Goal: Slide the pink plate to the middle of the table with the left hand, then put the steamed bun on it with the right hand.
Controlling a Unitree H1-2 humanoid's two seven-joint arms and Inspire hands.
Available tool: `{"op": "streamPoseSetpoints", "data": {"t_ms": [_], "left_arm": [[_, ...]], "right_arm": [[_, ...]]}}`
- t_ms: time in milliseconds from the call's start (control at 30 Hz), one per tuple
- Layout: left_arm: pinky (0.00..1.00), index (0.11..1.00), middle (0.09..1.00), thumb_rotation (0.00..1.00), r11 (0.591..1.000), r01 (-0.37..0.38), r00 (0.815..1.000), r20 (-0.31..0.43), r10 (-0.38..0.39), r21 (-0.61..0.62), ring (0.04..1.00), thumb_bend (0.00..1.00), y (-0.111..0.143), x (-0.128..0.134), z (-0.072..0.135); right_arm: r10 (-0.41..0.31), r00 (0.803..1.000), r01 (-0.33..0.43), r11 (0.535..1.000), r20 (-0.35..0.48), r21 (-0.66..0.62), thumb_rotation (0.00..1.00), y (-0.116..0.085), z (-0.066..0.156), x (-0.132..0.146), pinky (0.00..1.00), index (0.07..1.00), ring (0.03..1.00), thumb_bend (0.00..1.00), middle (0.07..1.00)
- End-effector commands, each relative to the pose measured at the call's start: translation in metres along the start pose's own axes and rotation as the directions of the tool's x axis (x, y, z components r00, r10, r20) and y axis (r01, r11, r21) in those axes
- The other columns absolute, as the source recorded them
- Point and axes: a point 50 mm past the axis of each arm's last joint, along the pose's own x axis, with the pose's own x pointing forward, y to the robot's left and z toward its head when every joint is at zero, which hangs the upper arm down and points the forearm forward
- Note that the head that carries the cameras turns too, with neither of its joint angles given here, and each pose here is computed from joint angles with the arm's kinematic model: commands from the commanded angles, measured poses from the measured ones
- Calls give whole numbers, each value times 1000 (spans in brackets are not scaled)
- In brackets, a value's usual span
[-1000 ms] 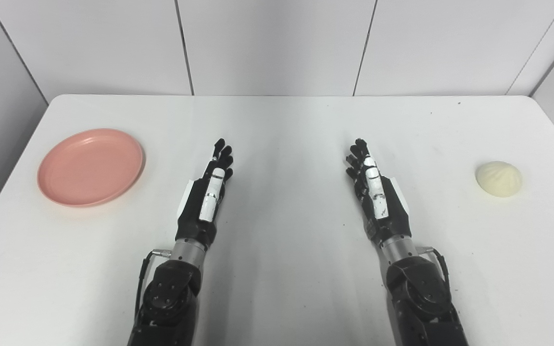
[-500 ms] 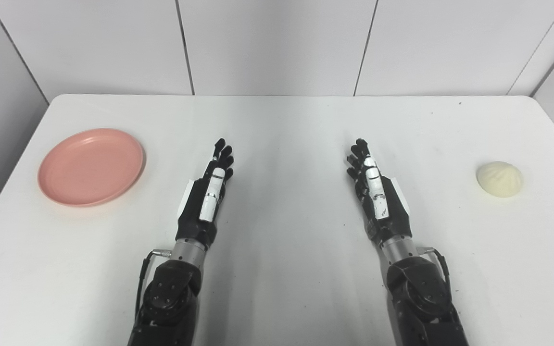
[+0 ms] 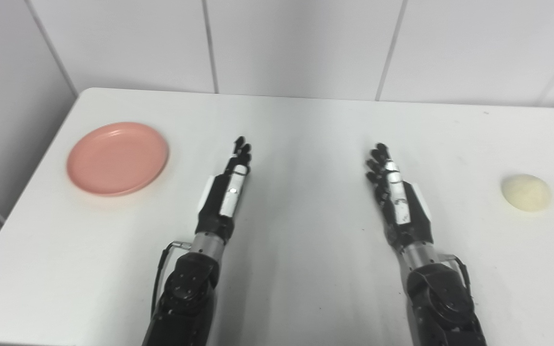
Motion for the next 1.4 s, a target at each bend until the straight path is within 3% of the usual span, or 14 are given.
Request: {"op": "streamPoseSetpoints", "data": {"t_ms": [0,467,700,1067,1233,1367], "left_arm": [[1000,1000,1000,1000,1000,-8,994,-112,7,-8,1000,389,-5,-24,-39],[1000,1000,1000,1000,1000,-10,995,-98,11,8,1000,381,-9,-22,-41],[1000,1000,1000,1000,1000,-22,998,-64,22,2,1000,352,-9,-18,-30],[1000,1000,1000,1000,998,-58,992,113,59,-7,1000,384,-4,-6,27],[1000,1000,1000,1000,998,-66,972,225,64,3,1000,394,1,0,55],[985,997,986,1000,991,-125,951,291,104,54,986,456,8,3,82]], "right_arm": [[-29,999,29,1000,-30,1,1000,-11,-16,-15,1000,1000,1000,217,1000],[-27,999,27,1000,-32,6,1000,-12,-15,-17,1000,1000,1000,192,1000],[-25,999,25,1000,-30,-7,1000,-14,-15,-17,1000,1000,1000,190,1000],[-27,999,27,1000,-35,-8,1000,-19,-16,-16,1000,1000,1000,206,1000],[-28,999,28,1000,-33,-14,1000,-22,-17,-16,1000,1000,1000,209,1000],[-26,999,26,1000,-38,-9,1000,-23,-16,-16,1000,1000,1000,213,1000]]}}
